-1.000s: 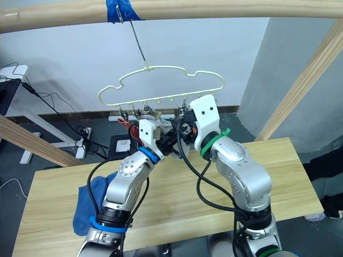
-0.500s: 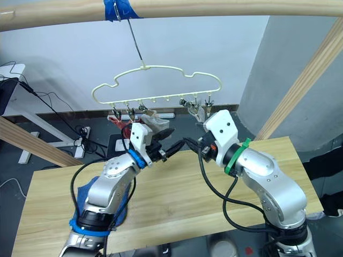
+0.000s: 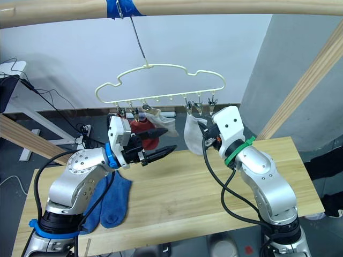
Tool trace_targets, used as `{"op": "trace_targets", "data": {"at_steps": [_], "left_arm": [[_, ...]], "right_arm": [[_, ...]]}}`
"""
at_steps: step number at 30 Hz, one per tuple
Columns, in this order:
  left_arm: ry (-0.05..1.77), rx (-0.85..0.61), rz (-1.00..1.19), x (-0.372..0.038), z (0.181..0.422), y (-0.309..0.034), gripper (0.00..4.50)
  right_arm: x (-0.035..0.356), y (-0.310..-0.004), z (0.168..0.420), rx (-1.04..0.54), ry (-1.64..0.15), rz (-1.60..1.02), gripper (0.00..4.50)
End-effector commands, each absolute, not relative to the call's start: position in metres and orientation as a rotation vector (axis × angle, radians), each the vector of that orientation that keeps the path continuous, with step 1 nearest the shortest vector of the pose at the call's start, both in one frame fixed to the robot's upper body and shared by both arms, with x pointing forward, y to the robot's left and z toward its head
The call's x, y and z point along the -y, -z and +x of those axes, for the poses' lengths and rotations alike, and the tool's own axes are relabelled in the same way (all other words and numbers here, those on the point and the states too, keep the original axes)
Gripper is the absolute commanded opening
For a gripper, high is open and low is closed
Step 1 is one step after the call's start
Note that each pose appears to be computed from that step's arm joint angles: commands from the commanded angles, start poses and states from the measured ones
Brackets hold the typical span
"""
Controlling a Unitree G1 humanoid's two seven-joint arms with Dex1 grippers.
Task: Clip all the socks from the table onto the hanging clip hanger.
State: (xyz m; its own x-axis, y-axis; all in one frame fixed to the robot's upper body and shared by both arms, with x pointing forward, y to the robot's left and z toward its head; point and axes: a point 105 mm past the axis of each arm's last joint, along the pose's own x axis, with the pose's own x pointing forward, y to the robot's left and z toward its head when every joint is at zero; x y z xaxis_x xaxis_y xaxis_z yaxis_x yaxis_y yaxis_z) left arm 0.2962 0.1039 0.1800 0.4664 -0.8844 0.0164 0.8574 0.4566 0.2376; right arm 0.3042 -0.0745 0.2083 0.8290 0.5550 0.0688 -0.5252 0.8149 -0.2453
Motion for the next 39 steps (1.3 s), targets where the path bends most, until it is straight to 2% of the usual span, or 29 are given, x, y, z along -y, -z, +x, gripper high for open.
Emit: {"op": "trace_targets", "data": {"at_steps": [1,11,14,16,39], "left_arm": [[1.110,0.209,0.241,-0.103,0.288,-0.198,3.13],[1.106,0.235,0.273,-0.103,0.292,-0.206,3.13],[1.110,0.234,0.277,-0.103,0.293,-0.207,3.13],[1.111,0.237,0.284,-0.103,0.294,-0.208,3.13],[1.117,0.262,0.313,-0.101,0.300,-0.212,3.13]], "right_arm": [[0.070,-0.220,0.302,0.195,-0.573,-0.215,0.66],[0.067,-0.224,0.311,0.195,-0.533,-0.163,0.66],[0.068,-0.223,0.313,0.187,-0.521,-0.167,1.16],[0.068,-0.222,0.313,0.177,-0.516,-0.172,1.82],[0.053,-0.218,0.337,0.171,-0.457,-0.152,1.82]]}}
